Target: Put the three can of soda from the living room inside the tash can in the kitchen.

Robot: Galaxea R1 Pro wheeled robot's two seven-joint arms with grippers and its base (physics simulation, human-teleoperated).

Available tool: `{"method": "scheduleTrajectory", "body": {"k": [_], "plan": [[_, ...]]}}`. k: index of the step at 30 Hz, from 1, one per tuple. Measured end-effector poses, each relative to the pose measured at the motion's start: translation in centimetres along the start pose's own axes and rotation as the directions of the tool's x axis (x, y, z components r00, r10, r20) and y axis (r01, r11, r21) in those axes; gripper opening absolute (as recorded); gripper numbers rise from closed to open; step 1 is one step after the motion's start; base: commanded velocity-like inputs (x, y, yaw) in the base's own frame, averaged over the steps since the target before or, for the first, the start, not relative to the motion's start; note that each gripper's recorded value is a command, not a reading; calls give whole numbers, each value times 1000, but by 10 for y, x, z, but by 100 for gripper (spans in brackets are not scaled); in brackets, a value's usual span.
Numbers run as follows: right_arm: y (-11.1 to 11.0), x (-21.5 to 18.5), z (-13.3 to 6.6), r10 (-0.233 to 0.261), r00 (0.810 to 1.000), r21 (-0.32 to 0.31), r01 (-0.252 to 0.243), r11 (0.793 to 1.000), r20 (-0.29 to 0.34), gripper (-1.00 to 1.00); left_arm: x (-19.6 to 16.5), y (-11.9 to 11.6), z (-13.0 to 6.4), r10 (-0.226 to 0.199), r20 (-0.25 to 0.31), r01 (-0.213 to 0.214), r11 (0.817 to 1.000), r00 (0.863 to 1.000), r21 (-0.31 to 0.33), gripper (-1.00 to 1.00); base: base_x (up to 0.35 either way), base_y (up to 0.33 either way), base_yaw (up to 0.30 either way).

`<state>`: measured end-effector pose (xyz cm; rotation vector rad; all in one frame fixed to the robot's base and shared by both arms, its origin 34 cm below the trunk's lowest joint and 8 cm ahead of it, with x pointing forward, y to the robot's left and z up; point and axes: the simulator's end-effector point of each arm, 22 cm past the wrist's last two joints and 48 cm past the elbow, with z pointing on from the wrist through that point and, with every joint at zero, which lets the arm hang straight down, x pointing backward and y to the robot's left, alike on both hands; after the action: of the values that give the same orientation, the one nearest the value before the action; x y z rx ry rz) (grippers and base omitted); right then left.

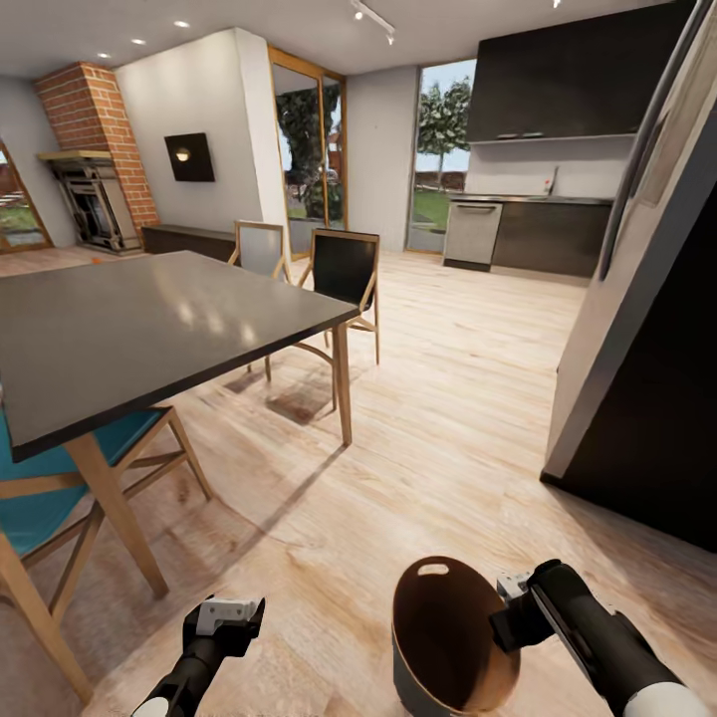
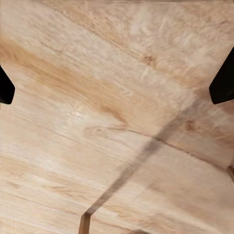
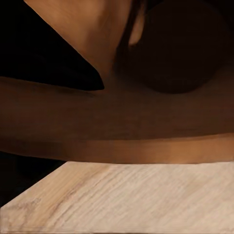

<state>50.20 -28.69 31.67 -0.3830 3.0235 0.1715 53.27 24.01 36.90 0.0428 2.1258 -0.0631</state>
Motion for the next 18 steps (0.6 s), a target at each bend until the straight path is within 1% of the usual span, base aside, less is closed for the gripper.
{"method": "scheduleTrajectory", "body": {"k": [3,4,7,12,16,18], "plan": [[14,-12,-4,5,1000,-30,-5,1000,8,-100,1,0,0,0,-1,0,1000,1000,0,100,0,0,246],[15,-13,-4,4,1000,-31,-4,1000,9,-100,1,0,0,0,-1,0,1000,1000,0,100,0,0,246],[11,-16,-5,-12,1000,-7,12,1000,11,-100,1,0,0,0,-1,0,1000,1000,0,100,0,0,246],[19,-18,-5,-7,1000,-30,7,1000,14,-100,0,0,0,0,0,0,1000,1000,0,100,-1,0,246],[16,-18,-4,-27,1000,-6,27,1000,10,-100,1,0,0,0,-1,0,1000,1000,0,100,-67,44,246],[20,-17,-3,-35,999,-10,35,999,7,-100,1,0,0,0,-2,0,1000,1000,0,100,-145,118,246]]}}
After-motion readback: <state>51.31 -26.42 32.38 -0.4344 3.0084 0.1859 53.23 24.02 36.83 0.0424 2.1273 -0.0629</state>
